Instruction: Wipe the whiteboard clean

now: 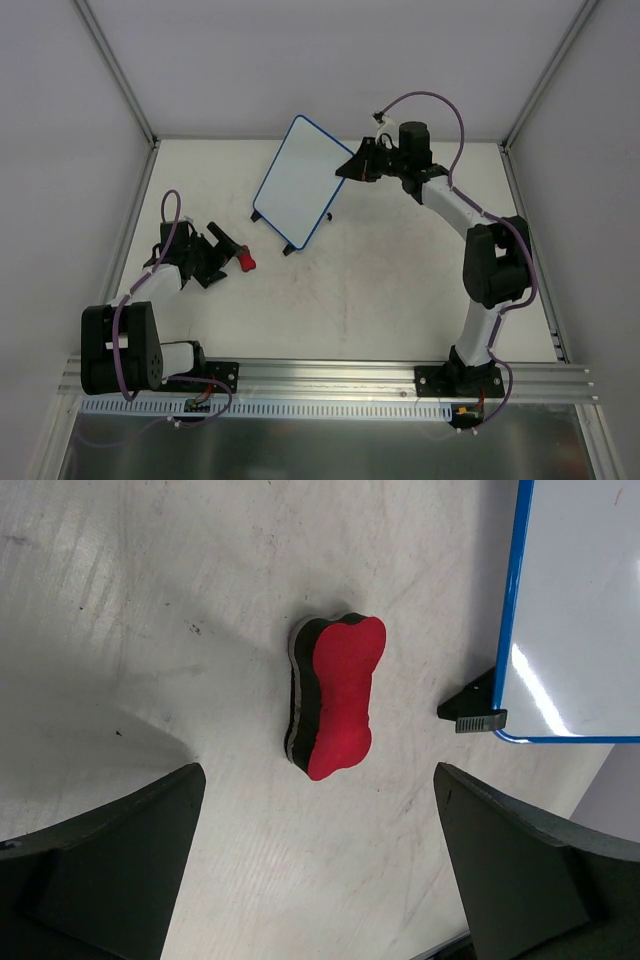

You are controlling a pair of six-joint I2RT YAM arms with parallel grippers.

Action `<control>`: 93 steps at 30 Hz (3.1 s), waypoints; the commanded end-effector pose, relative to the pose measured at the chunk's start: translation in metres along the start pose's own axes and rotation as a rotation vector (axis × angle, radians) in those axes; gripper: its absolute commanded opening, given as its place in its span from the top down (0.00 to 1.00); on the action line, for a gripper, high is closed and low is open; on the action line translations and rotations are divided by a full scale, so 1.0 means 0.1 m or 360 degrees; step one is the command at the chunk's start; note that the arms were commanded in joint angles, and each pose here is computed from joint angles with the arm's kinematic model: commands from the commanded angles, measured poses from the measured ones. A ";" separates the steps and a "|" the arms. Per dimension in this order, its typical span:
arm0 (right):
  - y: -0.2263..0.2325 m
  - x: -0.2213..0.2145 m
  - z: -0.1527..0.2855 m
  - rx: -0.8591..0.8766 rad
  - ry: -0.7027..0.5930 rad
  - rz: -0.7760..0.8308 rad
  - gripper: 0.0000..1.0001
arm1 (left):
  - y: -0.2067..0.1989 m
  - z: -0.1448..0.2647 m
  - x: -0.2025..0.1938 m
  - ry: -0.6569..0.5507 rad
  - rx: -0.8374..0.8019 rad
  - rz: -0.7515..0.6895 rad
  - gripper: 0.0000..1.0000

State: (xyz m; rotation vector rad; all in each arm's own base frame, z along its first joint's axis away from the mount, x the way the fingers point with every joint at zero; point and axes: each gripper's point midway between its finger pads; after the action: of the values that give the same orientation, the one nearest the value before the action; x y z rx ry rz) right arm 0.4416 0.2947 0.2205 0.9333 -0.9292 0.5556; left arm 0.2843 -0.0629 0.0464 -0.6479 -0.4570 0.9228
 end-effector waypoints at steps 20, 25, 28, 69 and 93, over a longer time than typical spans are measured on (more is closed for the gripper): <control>0.25 0.24 0.10 0.0145 -0.0143 0.0139 0.83 | 0.01 0.03 -0.06 0.0013 -0.0022 -0.0058 0.01; 0.22 0.20 0.11 0.0136 -0.0136 0.0143 0.74 | 0.00 0.04 -0.06 0.0013 -0.0028 -0.0062 0.01; 0.20 0.19 0.11 0.0130 -0.0132 0.0137 0.72 | 0.01 0.03 -0.06 0.0015 -0.0021 -0.0059 0.01; 0.55 1.05 0.18 0.0643 -0.0070 0.0236 1.00 | 0.02 0.11 -0.19 0.0061 -0.0091 -0.0108 0.01; 0.22 0.69 0.18 0.0545 0.0023 0.0257 1.00 | -0.25 0.11 0.05 -0.0015 -0.0116 -0.0130 0.01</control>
State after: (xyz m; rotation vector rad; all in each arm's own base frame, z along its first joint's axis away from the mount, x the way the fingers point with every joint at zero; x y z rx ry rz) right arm 0.4586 0.2981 0.2652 1.2002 -0.8221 0.8052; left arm 0.2655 -0.0705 0.0462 -0.6736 -0.4466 0.8603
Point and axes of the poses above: each gripper's point midway between its finger pads, its own z axis back along the fingers, its own y axis along the line the jaws close on, x = y × z, and after that the axes turned 15 degrees about z, right-handed
